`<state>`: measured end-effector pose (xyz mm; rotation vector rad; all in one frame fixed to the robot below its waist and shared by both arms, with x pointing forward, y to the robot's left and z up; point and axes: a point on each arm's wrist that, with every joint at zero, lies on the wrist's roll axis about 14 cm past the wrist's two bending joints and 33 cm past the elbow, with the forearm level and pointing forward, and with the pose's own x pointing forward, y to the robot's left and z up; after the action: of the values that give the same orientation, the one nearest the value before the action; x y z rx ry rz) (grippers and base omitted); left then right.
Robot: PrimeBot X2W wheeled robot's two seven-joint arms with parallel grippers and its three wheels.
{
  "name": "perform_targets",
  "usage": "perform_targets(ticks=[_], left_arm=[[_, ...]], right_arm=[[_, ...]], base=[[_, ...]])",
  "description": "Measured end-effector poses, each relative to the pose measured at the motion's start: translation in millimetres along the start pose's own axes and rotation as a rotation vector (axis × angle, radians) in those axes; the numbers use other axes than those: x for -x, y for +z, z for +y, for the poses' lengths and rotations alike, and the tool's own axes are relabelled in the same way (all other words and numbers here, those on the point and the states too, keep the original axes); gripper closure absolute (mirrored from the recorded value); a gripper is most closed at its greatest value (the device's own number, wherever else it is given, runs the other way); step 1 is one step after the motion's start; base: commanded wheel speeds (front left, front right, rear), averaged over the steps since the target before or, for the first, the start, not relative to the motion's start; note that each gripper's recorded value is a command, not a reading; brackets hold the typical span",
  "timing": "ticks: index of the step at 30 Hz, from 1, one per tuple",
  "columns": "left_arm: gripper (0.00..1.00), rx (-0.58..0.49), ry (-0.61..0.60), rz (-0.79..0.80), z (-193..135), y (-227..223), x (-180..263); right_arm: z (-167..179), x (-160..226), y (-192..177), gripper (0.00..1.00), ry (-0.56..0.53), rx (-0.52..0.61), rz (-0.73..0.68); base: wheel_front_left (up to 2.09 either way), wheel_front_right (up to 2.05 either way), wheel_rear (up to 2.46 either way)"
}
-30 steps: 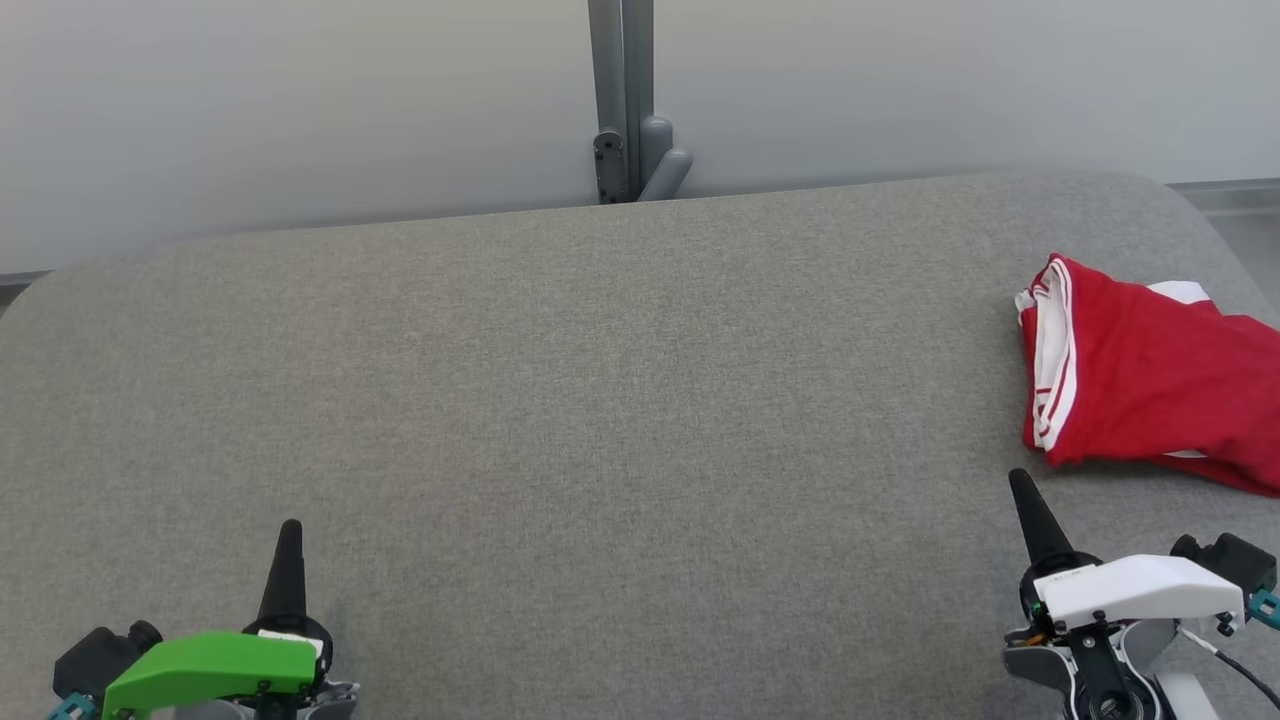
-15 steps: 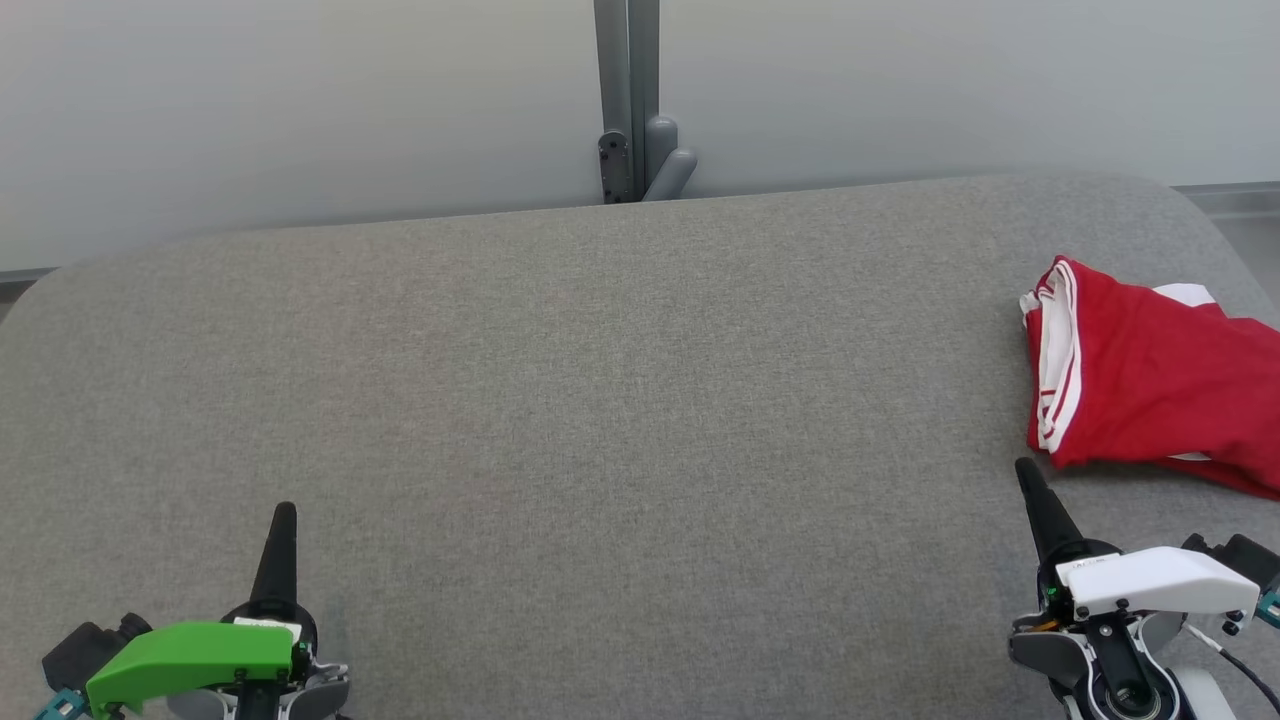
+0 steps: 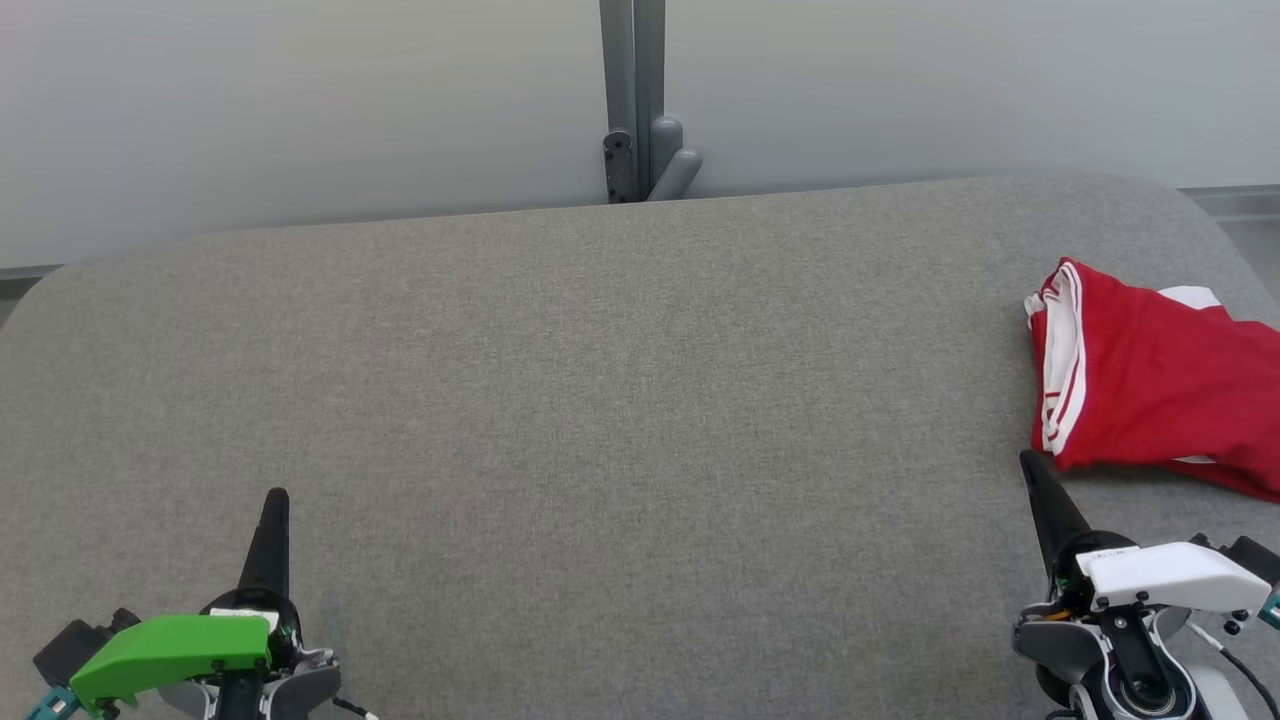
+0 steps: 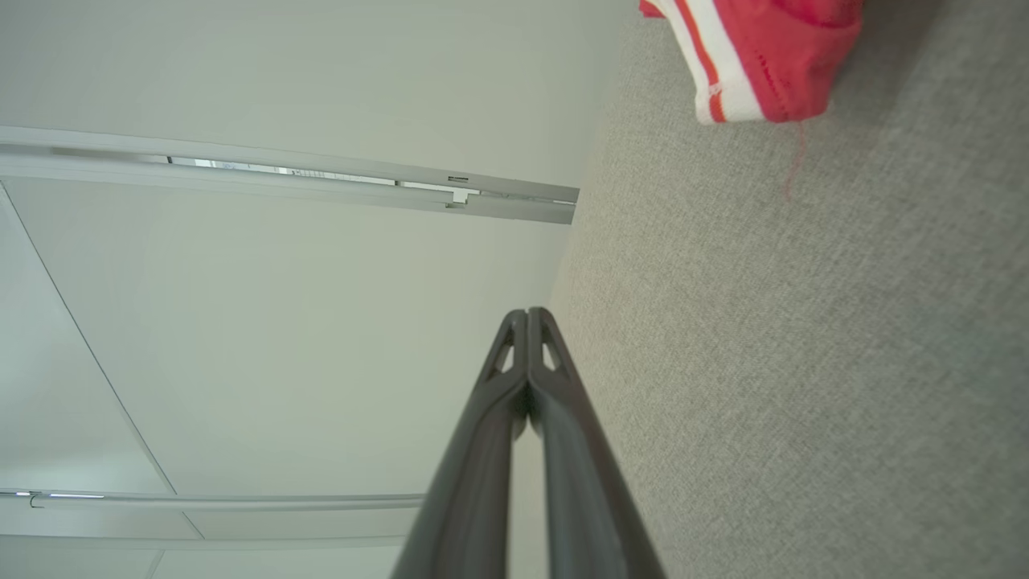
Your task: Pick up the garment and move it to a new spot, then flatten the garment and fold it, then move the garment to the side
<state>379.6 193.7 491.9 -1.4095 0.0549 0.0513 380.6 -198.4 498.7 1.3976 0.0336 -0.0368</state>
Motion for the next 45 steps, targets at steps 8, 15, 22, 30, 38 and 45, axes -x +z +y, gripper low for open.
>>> perform_targets(ticks=[8, 15, 22, 30, 38, 45], left_arm=[[1.00, 0.058, -0.022, 0.000, -5.7, 2.3, -1.2], [1.00, 0.107, -0.038, -0.002, -10.1, 4.6, -1.8], [1.00, 0.141, -0.058, -0.004, -15.3, 6.9, -3.0], [1.00, 0.167, -0.065, -0.008, -16.7, 8.8, -2.9], [1.00, 0.167, -0.065, -0.008, -16.7, 8.8, -2.9], [1.00, 0.167, -0.065, -0.008, -16.7, 8.8, -2.9]], right_arm=[[4.1, -2.0, 1.0, 1.00, 0.015, -0.061, 0.001], [8.2, -3.9, 1.7, 1.00, 0.030, -0.112, 0.006], [10.6, -4.9, 2.5, 1.00, 0.039, -0.154, 0.007], [11.7, -5.2, 2.6, 1.00, 0.044, -0.175, 0.009], [11.8, -5.3, 2.6, 1.00, 0.045, -0.175, 0.010], [11.8, -5.3, 2.7, 1.00, 0.045, -0.175, 0.010]], base=[[0.00, 0.00, 0.00], [0.00, 0.00, 0.00], [0.00, 0.00, 0.00], [0.00, 0.00, 0.00], [0.00, 0.00, 0.00], [0.00, 0.00, 0.00]])
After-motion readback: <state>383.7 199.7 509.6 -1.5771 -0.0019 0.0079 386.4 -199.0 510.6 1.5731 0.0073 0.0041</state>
